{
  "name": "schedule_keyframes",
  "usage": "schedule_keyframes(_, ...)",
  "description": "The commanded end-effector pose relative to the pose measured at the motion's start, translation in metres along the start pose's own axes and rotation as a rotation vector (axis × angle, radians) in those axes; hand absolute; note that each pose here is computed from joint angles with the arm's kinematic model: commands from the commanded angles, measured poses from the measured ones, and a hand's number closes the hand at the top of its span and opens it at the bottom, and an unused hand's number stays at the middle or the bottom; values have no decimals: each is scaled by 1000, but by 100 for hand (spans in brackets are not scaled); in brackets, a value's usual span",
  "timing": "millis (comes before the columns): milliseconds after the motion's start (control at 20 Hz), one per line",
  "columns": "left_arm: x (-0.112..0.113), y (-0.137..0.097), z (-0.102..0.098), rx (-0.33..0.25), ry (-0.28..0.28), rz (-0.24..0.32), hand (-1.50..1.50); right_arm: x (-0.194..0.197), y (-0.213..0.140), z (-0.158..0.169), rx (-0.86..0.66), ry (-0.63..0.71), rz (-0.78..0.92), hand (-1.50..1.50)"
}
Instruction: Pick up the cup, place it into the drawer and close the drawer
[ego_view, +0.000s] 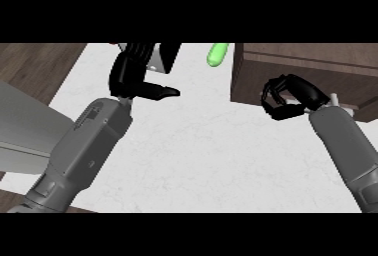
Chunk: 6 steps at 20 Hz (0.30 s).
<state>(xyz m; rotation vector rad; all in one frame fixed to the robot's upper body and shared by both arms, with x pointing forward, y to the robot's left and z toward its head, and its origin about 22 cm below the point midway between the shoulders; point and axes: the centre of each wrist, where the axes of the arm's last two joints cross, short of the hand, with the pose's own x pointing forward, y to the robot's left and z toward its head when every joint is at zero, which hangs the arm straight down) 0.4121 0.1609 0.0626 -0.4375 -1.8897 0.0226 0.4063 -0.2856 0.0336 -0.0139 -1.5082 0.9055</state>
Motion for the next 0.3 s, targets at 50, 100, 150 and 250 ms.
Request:
schedule_keyframes(50,0,2,4,-10,0,19,-150,54,-86,3,-260,-10,125,150)
schedule_keyframes(100,4,9,2,-4,-9,13,-150,55,-90,5,-255,-4,125,150)
schedule_keyframes(150,2,2,3,-19,-1,28,-150,51,-85,4,-248,-4,114,150)
schedule_keyframes(250,0,6,6,-18,8,23,-150,54,-89,6,-243,-22,104,150)
